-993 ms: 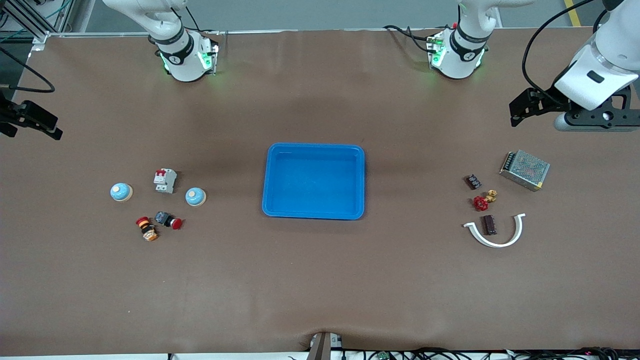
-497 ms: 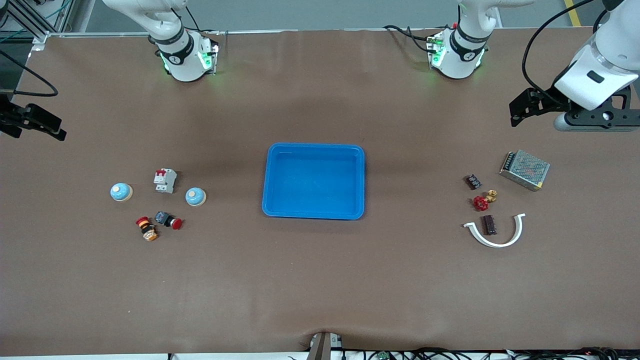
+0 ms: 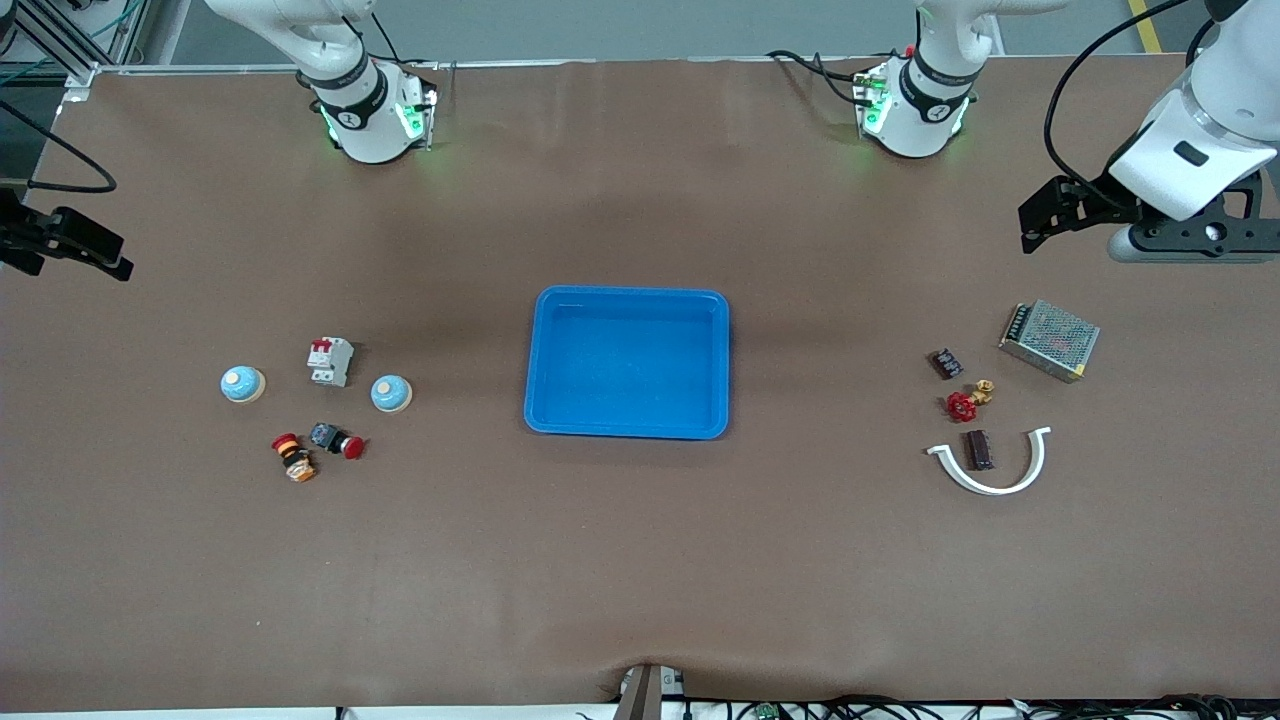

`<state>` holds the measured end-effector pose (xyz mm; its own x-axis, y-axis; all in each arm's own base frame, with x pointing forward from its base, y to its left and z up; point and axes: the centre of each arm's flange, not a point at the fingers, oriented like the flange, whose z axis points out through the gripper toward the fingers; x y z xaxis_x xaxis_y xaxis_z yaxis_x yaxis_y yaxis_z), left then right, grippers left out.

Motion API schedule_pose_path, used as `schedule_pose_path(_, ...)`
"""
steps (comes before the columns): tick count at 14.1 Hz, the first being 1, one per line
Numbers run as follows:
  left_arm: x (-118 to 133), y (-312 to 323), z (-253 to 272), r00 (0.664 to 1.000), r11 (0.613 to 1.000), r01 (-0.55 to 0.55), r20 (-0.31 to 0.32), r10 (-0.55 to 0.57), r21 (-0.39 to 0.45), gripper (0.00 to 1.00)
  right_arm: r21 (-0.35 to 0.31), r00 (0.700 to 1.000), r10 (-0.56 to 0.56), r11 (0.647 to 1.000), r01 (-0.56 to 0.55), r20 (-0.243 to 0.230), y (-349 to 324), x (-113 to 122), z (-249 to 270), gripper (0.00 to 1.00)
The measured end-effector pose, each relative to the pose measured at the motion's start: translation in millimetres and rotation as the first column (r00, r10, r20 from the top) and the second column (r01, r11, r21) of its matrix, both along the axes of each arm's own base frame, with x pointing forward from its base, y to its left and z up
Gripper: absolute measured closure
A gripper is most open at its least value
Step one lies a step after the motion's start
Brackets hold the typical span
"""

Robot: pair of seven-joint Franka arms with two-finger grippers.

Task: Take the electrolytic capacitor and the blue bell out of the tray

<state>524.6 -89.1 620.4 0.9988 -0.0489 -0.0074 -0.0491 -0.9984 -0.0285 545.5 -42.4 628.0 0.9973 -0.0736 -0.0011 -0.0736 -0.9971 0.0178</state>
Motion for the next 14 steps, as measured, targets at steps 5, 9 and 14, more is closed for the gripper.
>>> schedule_pose_path(5,0,0,0,1.000,1.000,0.000,0.000,0.000,0.000,0.00,0.000,1.000,0.001,1.000,-0.001,-0.002,0,0,0,0.00)
schedule_pose_path(9,0,0,0,1.000,1.000,0.000,0.000,0.000,0.000,0.00,0.000,1.000,0.003,1.000,-0.003,-0.002,1,0,-1,0.00)
schedule_pose_path(14,0,0,0,1.000,1.000,0.000,0.000,0.000,0.000,0.00,0.000,0.998,0.005,1.000,-0.005,0.062,2,-1,-12,0.00)
